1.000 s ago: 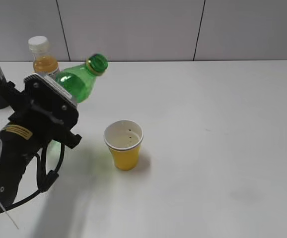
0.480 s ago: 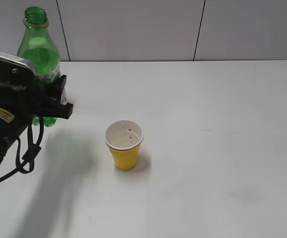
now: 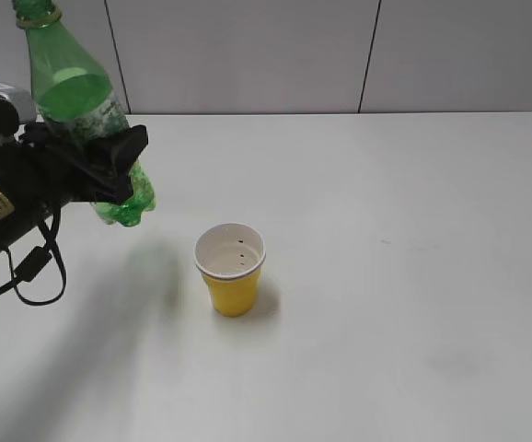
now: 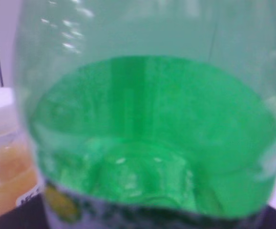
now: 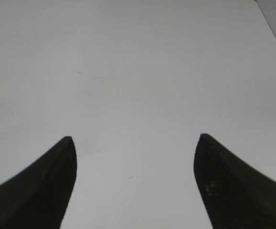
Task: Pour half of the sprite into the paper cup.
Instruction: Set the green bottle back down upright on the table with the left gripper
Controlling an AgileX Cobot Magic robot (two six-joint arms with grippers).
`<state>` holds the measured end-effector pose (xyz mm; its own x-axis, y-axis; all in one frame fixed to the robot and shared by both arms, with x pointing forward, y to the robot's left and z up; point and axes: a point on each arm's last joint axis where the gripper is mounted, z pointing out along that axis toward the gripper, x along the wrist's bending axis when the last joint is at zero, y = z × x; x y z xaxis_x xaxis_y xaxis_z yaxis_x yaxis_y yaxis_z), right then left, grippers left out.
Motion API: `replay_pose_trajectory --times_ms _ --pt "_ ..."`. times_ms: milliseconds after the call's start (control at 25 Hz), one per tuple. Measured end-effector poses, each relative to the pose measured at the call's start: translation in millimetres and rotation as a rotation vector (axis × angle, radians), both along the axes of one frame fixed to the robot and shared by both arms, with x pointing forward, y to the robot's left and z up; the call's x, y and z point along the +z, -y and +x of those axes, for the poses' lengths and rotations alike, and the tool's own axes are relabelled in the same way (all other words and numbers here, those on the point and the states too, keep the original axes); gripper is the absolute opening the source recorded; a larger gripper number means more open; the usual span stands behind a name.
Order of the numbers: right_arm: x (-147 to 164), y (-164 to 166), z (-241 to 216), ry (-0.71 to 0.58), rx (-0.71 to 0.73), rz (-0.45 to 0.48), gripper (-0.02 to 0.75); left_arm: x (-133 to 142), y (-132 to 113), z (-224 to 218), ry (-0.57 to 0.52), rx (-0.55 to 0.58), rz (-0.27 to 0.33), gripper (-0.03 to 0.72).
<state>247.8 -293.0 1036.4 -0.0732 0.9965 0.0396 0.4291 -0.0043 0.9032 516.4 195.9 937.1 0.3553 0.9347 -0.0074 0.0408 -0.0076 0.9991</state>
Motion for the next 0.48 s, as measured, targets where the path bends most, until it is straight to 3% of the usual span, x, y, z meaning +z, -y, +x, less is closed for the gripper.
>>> replay_pose_trajectory --times_ms 240,480 --pt "0 0 0 0.000 0.000 0.000 0.573 6 12 22 0.057 -0.092 -0.004 0.452" --pt "0 0 0 0.000 0.000 0.000 0.573 -7 23 46 0.057 -0.122 0.010 0.452"
